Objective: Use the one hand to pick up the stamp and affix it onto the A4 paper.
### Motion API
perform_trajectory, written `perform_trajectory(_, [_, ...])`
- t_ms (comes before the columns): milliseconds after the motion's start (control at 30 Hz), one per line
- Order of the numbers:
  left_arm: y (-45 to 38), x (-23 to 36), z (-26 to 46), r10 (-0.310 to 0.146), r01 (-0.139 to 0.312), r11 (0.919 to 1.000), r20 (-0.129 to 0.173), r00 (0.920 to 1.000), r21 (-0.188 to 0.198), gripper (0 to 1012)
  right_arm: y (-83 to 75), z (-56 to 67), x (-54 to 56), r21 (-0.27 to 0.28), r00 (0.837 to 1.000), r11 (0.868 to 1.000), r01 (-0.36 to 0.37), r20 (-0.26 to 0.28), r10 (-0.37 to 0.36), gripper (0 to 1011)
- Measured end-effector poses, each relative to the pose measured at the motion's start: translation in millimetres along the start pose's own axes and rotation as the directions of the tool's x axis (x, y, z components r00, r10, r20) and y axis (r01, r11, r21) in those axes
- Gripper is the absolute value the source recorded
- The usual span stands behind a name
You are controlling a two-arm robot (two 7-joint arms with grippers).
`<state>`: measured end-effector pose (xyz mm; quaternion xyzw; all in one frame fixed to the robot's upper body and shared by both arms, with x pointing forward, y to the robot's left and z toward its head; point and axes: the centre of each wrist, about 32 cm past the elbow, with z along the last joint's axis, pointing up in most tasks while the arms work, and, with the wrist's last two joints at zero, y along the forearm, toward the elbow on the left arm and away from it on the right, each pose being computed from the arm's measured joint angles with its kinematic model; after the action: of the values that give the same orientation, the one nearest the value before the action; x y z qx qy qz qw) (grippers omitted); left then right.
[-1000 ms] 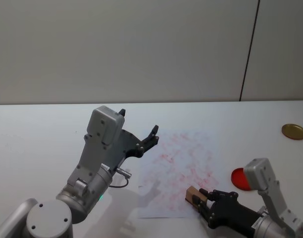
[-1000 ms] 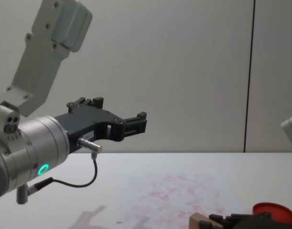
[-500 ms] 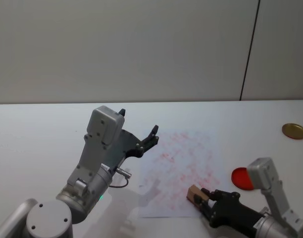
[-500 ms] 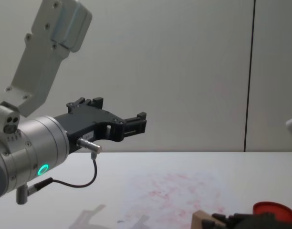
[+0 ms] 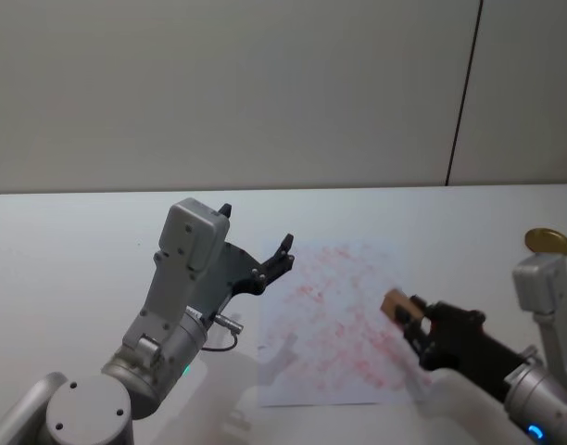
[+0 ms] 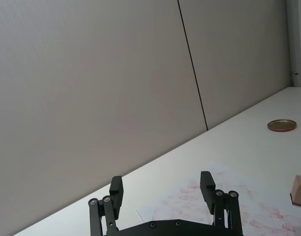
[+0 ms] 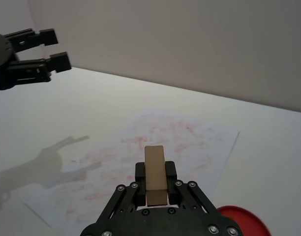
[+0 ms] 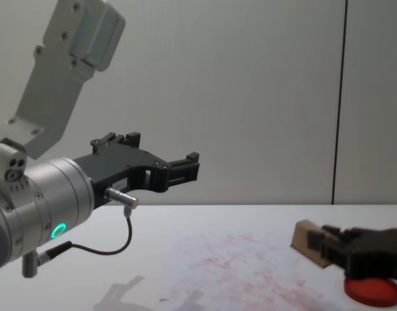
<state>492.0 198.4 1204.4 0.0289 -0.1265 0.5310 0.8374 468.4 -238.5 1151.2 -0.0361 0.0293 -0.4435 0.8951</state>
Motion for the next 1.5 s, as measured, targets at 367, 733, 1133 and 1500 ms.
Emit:
perform_trajectory(367, [0.0, 0.0, 0.0, 0.000, 0.000, 1.0000, 0.000, 1.0000, 0.000, 993, -8.2, 10.0, 21.8, -0.004, 0.996, 0.997, 0.082, 0.044, -0.082, 225])
perform_trajectory(733, [0.0, 0.0, 0.0, 0.000, 0.000, 1.0000, 0.000, 1.0000, 0.000, 993, -14.0, 6.1, 38.0, -0.061, 0.991, 0.991, 0.123, 0.069, -0.119, 225])
perform_trajectory(1133, [0.0, 0.0, 0.0, 0.000, 0.000, 1.0000, 0.000, 1.0000, 0.000, 993, -16.5, -1.7, 46.1, -0.115, 0.991, 0.986, 0.124, 0.064, -0.117, 225])
perform_trajectory(1500, [0.0, 0.0, 0.0, 0.000, 0.000, 1.0000, 0.000, 1.0000, 0.000, 993, -16.7, -5.3, 50.7, -0.147, 0.992, 0.982, 0.121, 0.059, -0.113, 225])
